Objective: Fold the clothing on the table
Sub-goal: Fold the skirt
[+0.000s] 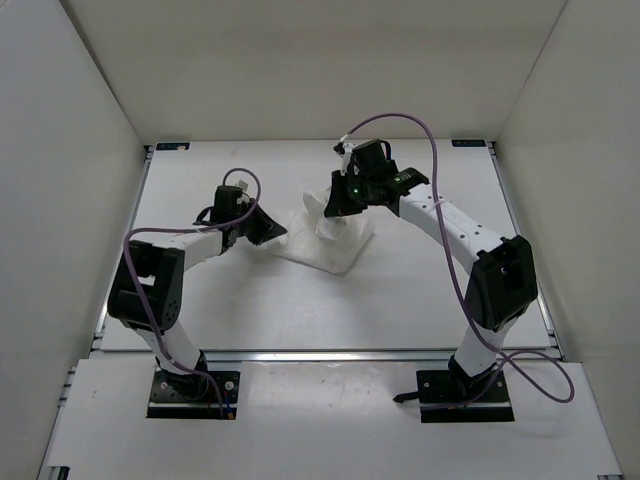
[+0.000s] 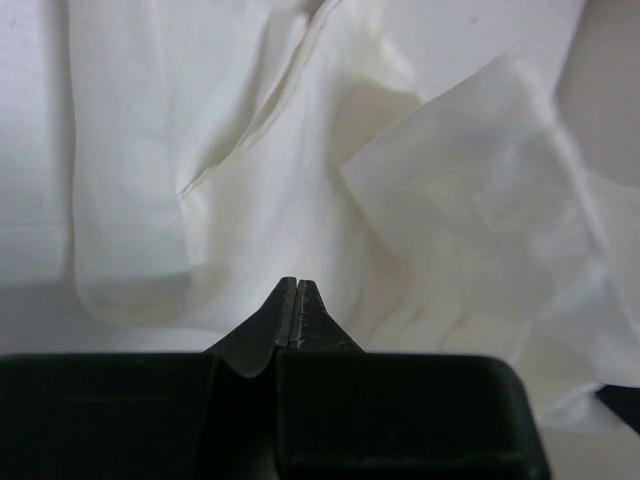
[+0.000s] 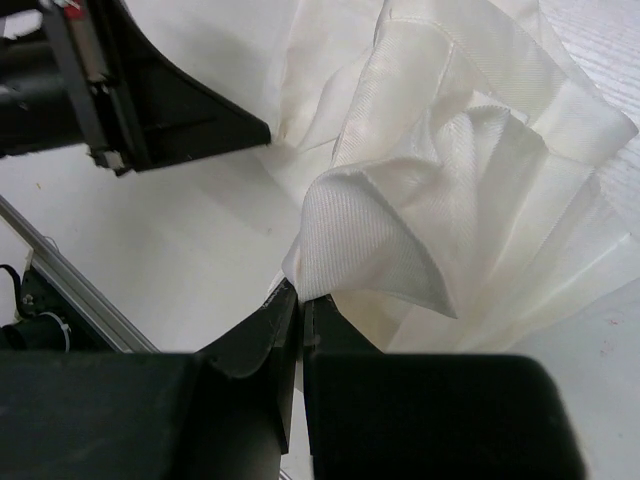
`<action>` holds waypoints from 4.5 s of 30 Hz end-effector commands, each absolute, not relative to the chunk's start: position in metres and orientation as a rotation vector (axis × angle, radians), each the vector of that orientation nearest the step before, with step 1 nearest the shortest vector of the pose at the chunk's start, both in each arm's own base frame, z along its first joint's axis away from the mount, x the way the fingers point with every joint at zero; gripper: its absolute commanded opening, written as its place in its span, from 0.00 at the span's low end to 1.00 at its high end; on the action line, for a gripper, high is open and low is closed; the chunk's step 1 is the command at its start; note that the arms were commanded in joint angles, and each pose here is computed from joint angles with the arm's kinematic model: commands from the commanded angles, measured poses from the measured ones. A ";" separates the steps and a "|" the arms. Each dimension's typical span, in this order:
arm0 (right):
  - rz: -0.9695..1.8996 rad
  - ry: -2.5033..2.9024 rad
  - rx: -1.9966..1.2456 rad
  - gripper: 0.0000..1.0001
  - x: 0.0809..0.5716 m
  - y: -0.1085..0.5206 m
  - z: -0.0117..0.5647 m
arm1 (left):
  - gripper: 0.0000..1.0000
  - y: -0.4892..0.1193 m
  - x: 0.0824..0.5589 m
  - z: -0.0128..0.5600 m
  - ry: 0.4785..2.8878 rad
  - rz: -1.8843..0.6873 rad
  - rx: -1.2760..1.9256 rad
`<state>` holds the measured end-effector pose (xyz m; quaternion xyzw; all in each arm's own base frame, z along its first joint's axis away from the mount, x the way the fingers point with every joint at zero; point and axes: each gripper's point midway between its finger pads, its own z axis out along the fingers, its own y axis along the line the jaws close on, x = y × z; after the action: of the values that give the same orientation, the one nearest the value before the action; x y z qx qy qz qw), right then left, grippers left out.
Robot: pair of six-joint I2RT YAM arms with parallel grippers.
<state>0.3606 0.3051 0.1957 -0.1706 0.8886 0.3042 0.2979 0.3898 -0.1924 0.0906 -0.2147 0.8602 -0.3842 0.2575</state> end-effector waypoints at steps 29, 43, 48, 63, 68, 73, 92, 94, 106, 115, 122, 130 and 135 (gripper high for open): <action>0.761 2.343 -0.473 0.00 0.382 0.312 0.197 | 0.00 -0.203 0.347 0.006 2.679 -0.680 -0.425; 0.780 2.425 -0.576 0.00 0.367 0.346 0.150 | 0.00 -0.244 0.301 0.004 2.763 -0.839 -0.329; 0.857 2.473 -0.583 0.00 0.345 0.348 0.130 | 0.00 -0.241 0.298 0.005 2.745 -0.869 -0.357; 1.111 2.237 -0.522 0.88 0.364 0.345 0.220 | 0.00 -0.232 0.303 0.009 2.706 -0.923 -0.442; 0.915 2.144 -0.428 0.87 0.398 0.310 0.262 | 0.00 -0.219 0.309 0.022 2.650 -0.942 -0.498; 0.718 2.298 -0.301 0.03 0.410 0.251 0.203 | 0.00 -0.202 0.321 0.058 2.535 -1.021 -0.532; 0.701 2.576 -0.463 0.00 0.369 0.289 0.070 | 0.74 -0.270 0.321 0.153 2.266 -1.251 -0.114; 0.695 2.591 -0.447 0.00 0.373 0.291 0.062 | 0.72 -0.277 0.315 0.151 2.262 -1.336 -0.127; 0.935 2.537 -0.440 0.00 0.359 0.320 0.064 | 0.03 -0.293 0.334 0.179 2.033 -1.487 -0.398; 0.972 2.370 -0.431 0.01 0.359 0.309 0.118 | 0.16 -0.282 0.349 0.157 2.114 -1.375 -0.460; 0.894 2.445 -0.396 0.00 0.370 0.296 0.092 | 0.05 -0.292 0.344 0.122 2.328 -1.088 -0.332; 0.849 2.501 -0.382 0.00 0.373 0.292 0.066 | 0.00 -0.247 0.316 0.079 2.444 -1.005 -0.429; 0.831 2.523 -0.381 0.00 0.380 0.292 0.058 | 0.00 -0.232 0.300 0.061 2.519 -0.939 -0.426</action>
<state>0.3629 0.2909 0.0514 -0.1323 0.9198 0.3065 0.2063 0.3093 -0.2387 0.0530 -0.1735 0.8996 -0.3467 0.2011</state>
